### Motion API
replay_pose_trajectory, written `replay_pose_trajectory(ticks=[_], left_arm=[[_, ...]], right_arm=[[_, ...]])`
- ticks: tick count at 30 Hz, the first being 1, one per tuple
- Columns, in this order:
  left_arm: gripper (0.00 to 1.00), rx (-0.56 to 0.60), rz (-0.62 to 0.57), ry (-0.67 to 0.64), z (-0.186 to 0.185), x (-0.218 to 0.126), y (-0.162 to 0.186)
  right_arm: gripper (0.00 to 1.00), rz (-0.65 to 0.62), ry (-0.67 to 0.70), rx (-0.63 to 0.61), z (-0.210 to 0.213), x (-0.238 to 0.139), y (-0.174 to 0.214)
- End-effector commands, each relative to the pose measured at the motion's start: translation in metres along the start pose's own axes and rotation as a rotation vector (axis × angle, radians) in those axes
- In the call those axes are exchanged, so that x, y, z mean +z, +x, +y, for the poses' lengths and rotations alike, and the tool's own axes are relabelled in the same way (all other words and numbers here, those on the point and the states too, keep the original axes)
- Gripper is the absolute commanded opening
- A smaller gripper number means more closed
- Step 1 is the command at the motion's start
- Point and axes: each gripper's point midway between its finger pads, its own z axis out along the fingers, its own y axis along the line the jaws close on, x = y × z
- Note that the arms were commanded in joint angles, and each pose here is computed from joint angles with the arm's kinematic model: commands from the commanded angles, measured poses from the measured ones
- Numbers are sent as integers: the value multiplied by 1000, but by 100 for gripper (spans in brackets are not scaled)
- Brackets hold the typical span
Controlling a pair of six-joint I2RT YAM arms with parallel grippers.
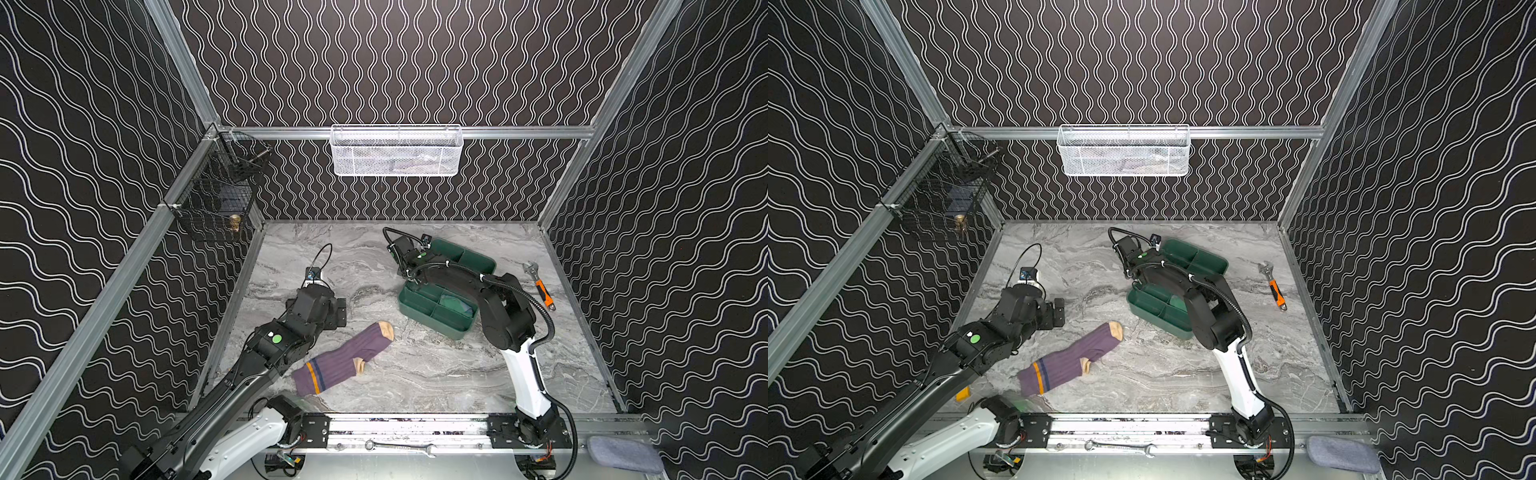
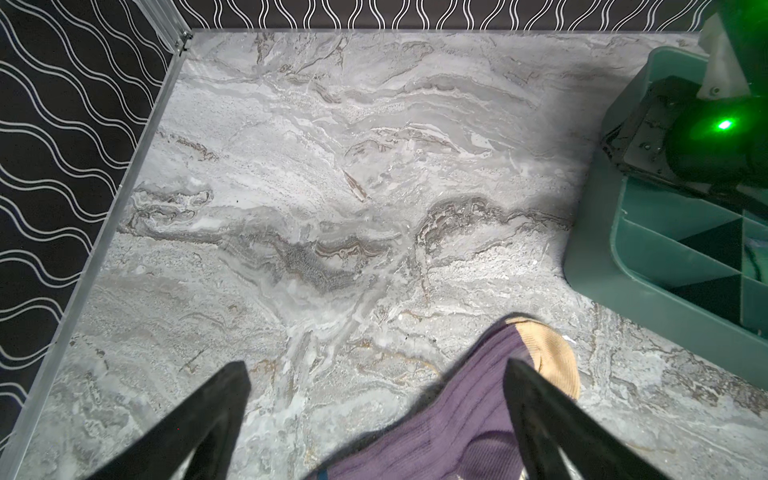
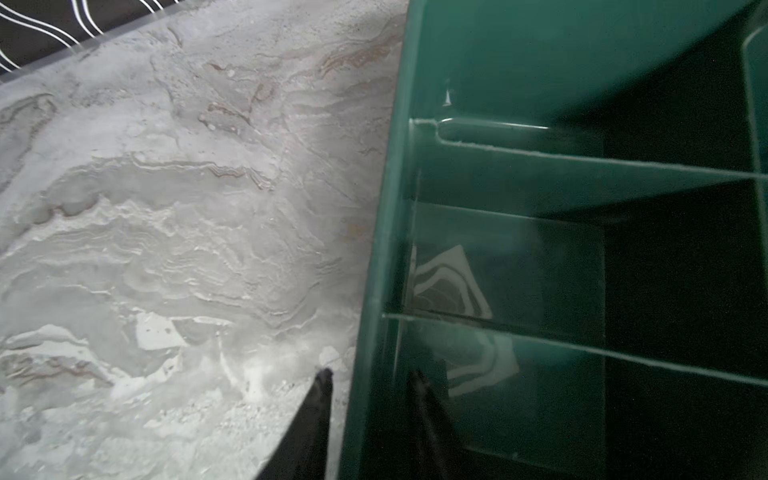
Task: Roll the socks
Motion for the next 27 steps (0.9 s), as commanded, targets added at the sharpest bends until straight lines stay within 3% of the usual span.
replay_pose_trajectory(ticks=[1, 6, 11, 18, 22, 24, 27], left_arm=[[99, -19, 2, -8, 2, 0, 1], [99, -13, 19, 3, -1, 1, 4], [99, -12, 40, 0, 0, 2, 8], [99, -35, 55, 10, 1, -6, 9], [99, -38, 60, 5, 5, -12, 9], [99, -40, 58, 4, 8, -16, 10], [99, -40, 47, 4, 10, -20, 8]], right_arm=[[21, -38, 42, -20, -12, -2, -4], [1, -85, 121, -55, -42, -12, -6], [0, -100, 173, -56, -82, -22, -2], [0, -80, 241, 41, -147, -20, -5], [0, -104, 232, 72, -163, -26, -19], [4, -106, 230, 66, -165, -26, -22], [24, -117, 211, 42, -162, -31, -30]])
